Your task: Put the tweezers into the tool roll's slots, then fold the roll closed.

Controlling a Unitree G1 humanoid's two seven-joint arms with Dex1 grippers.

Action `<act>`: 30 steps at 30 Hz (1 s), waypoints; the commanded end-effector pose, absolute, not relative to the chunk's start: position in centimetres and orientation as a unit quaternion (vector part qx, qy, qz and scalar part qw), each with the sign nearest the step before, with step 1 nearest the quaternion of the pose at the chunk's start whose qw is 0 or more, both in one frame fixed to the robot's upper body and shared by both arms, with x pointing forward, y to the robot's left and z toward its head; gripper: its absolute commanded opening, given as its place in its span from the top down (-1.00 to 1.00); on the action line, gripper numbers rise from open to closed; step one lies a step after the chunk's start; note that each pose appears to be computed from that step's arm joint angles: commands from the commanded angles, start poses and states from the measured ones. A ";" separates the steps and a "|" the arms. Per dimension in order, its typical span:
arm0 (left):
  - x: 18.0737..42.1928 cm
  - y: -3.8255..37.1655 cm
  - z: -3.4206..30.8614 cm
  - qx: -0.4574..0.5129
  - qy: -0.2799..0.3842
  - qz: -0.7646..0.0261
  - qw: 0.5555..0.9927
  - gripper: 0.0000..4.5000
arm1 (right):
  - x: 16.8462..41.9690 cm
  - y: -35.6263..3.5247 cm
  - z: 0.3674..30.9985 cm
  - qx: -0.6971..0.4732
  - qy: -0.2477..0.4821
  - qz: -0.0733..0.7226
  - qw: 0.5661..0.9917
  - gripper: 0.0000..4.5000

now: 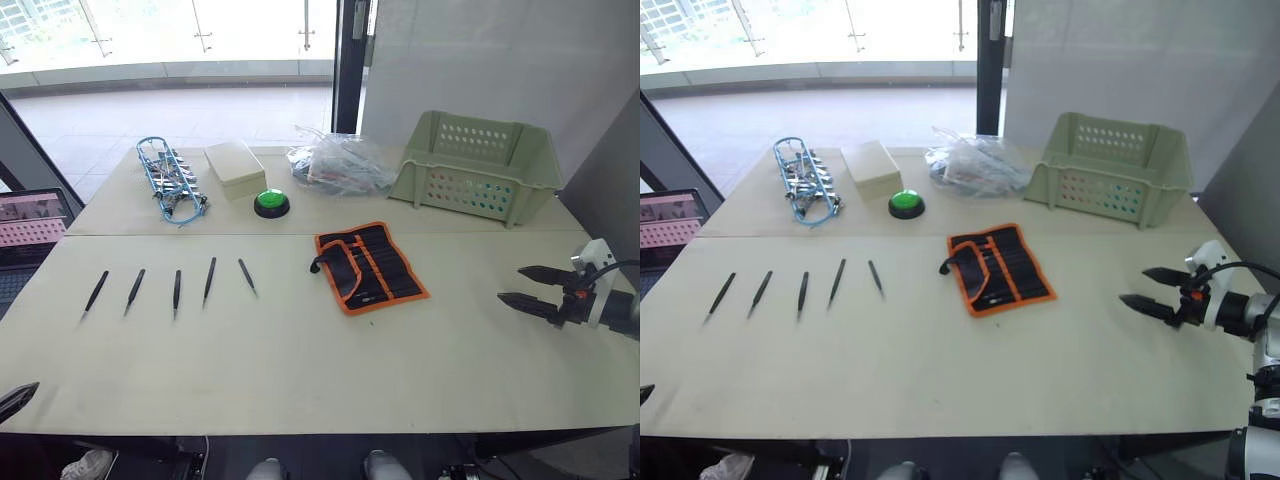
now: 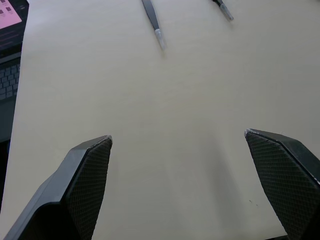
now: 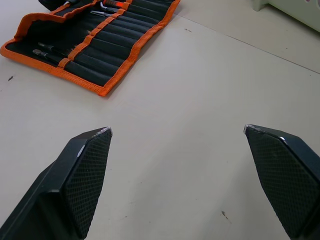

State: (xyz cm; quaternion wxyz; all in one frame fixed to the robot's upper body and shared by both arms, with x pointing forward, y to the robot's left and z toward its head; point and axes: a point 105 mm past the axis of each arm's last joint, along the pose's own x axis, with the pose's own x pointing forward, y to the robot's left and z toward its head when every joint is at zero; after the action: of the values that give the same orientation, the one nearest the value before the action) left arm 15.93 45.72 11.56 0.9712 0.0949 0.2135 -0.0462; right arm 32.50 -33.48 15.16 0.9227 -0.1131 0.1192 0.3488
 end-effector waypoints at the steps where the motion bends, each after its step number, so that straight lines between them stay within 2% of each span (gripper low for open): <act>1: 16.5 45.6 13.6 0.130 0.191 -0.059 0.971 -1.00 | 32.8 -33.7 16.8 -0.128 0.082 0.340 0.928 -0.99; 7: 20.2 41.8 17.1 0.136 0.139 -0.144 0.970 -1.00 | 32.9 -32.8 16.7 -0.127 0.064 0.342 0.929 -0.99; 13: 23.0 36.2 19.1 0.109 0.112 -0.254 0.955 -1.00 | 31.4 -30.7 16.0 -0.101 0.051 0.356 0.928 -0.99; 18: 24.1 30.8 19.7 0.098 0.104 -0.361 0.921 -1.00 | 29.3 -29.1 14.9 -0.073 0.055 0.352 0.932 -0.99; 25: 24.9 25.7 20.3 0.097 0.085 -0.453 0.882 -1.00 | 27.2 -26.2 14.8 -0.052 0.053 0.347 0.935 -0.99; 28: 25.0 24.0 20.5 0.092 0.080 -0.481 0.868 -1.00 | 27.2 -24.9 14.7 -0.036 0.060 0.342 0.937 -0.99; 30: 25.0 23.1 20.6 0.090 0.075 -0.493 0.862 -1.00 | 28.3 -24.2 14.9 -0.038 0.049 0.298 0.952 -0.99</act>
State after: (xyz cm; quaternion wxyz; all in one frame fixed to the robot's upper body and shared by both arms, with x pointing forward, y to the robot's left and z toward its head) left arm 25.19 23.91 19.72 0.8688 0.0813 0.0902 -0.4800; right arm 27.60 -24.87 13.72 0.9442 -0.0244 0.0707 0.3207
